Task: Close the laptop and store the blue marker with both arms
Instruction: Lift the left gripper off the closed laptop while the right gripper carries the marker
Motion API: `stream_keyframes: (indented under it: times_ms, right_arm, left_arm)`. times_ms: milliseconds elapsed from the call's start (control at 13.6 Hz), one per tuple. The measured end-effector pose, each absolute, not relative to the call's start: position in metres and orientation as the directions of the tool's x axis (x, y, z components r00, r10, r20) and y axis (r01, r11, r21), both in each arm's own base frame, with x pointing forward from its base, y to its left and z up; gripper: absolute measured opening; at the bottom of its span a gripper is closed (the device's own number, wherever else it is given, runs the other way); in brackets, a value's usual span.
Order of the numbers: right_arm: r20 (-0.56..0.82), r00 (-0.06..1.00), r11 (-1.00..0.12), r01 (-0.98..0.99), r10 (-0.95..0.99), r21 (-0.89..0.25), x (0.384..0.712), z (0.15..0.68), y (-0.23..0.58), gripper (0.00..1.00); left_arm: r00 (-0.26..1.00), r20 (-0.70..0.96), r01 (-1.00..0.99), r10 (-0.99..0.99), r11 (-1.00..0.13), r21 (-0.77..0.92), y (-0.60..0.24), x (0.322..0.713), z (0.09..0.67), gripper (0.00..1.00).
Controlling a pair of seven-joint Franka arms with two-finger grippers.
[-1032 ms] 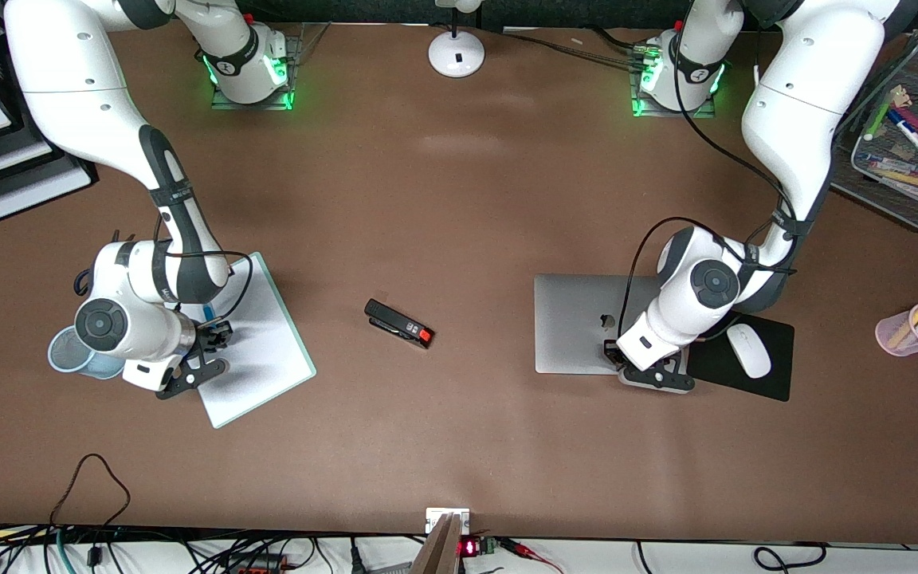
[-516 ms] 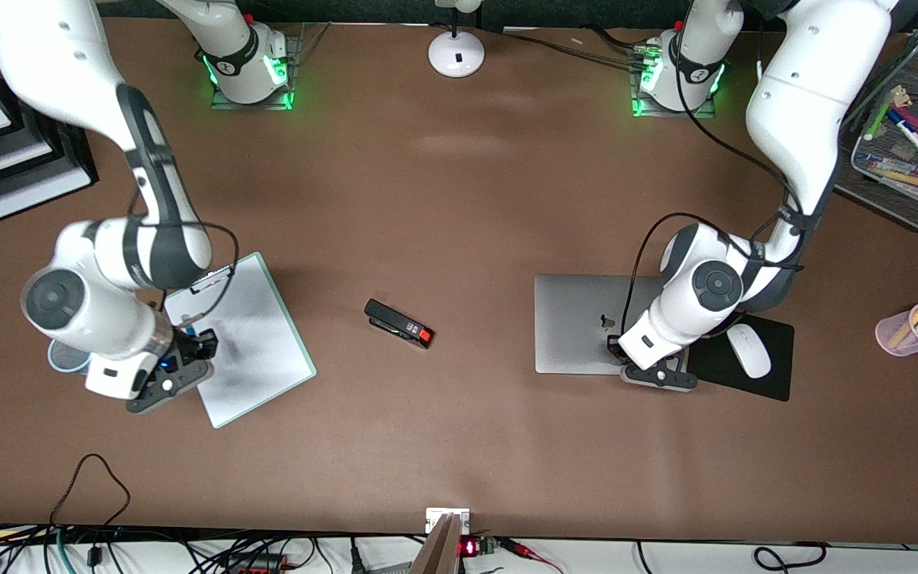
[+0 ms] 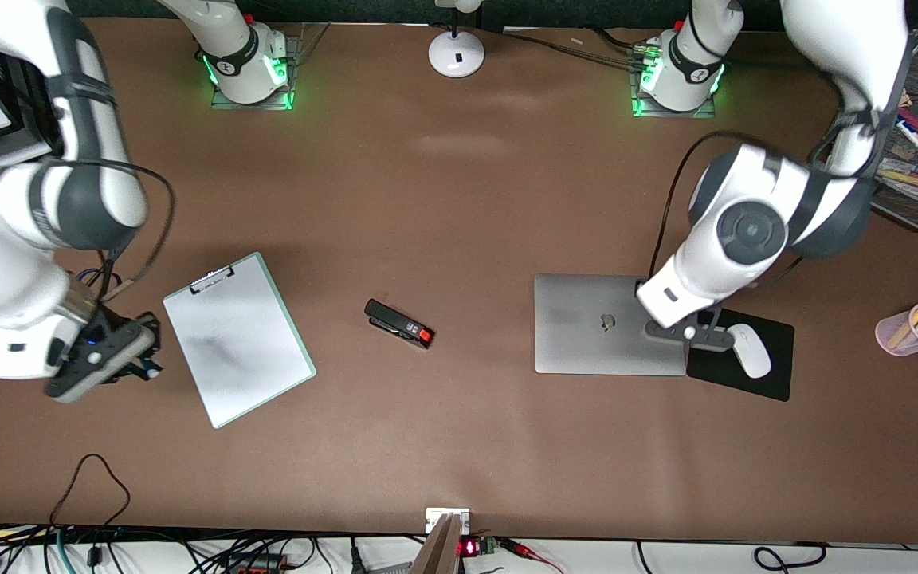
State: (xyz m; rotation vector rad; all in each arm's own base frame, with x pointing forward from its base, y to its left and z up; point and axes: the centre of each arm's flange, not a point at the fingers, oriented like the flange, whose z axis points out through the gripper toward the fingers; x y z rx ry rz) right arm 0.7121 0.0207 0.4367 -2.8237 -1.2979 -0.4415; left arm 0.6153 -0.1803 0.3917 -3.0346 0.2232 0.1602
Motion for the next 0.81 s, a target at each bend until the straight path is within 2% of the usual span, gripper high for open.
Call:
stream_keyframes:
  times_ms: [369, 516, 811]
  right_arm:
    - [0.398, 0.394, -0.479, 0.867, 0.828, 0.137, 0.707, 0.439, -0.078, 0.18]
    - [0.448, 0.346, -0.439, 0.89, 0.824, 0.12, 0.699, 0.435, -0.112, 0.18]
    - [0.554, 0.281, -0.387, 0.919, 0.784, 0.081, 0.679, 0.433, -0.169, 0.18]
  left_arm:
    - [0.982, -0.149, -0.131, -0.118, -0.988, -0.084, -0.174, 0.574, 0.486, 0.13]
    - [0.982, -0.137, -0.145, -0.132, -0.985, -0.093, -0.17, 0.563, 0.523, 0.27]
    - [0.987, -0.104, -0.13, -0.121, -0.988, -0.083, -0.162, 0.563, 0.557, 0.67]
